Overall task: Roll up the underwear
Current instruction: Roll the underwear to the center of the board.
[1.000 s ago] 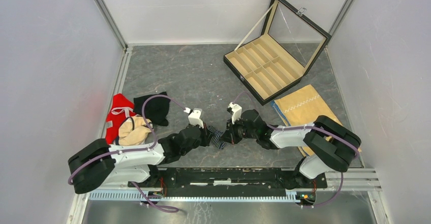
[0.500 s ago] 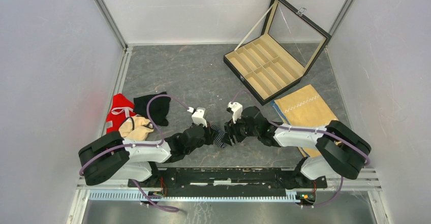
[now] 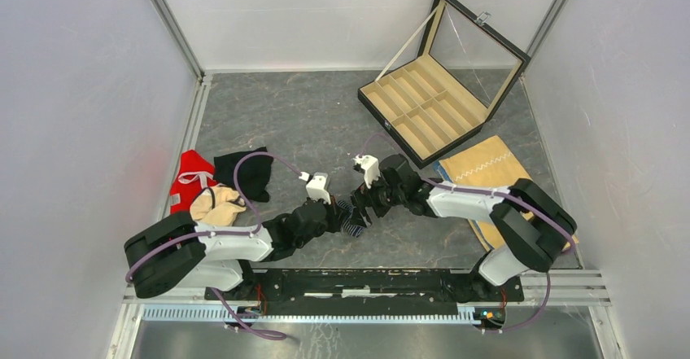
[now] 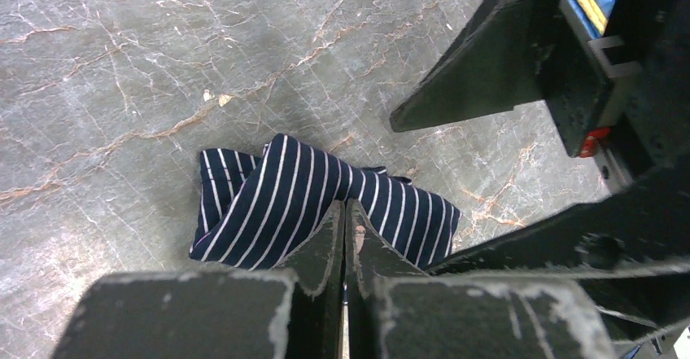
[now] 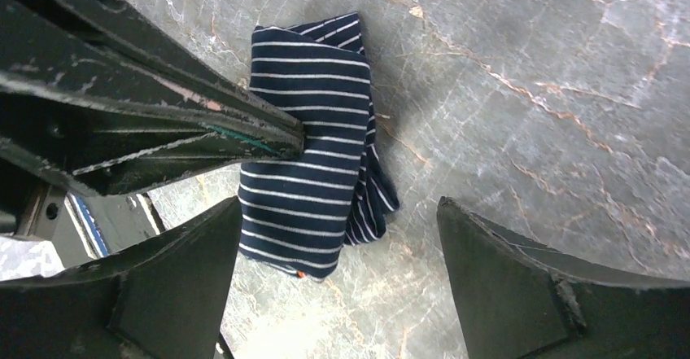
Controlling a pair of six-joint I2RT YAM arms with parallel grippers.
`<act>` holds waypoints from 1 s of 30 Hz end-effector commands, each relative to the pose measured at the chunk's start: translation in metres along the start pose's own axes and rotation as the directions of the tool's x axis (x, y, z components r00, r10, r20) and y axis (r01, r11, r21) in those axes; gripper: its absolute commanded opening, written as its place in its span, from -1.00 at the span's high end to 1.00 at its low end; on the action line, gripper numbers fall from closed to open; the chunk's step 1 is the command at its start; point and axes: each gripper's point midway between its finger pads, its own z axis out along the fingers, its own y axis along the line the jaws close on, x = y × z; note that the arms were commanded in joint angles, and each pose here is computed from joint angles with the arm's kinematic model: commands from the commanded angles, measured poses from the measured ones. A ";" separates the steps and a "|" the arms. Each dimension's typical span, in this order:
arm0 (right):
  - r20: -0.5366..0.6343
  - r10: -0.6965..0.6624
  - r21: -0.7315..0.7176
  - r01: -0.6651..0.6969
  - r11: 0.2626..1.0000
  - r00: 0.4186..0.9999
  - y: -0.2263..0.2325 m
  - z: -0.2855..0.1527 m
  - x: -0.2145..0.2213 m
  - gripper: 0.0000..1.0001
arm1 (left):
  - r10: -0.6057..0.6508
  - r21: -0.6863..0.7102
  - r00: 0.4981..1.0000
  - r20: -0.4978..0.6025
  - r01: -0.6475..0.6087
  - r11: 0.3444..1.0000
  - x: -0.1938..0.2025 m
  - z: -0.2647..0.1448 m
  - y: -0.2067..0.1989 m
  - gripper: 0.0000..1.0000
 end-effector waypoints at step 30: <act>-0.132 0.106 -0.034 -0.112 0.993 0.986 -0.013 0.027 0.044 1.00 | -0.021 -0.015 1.000 0.004 0.022 1.000 -0.013 -0.019 0.001 0.96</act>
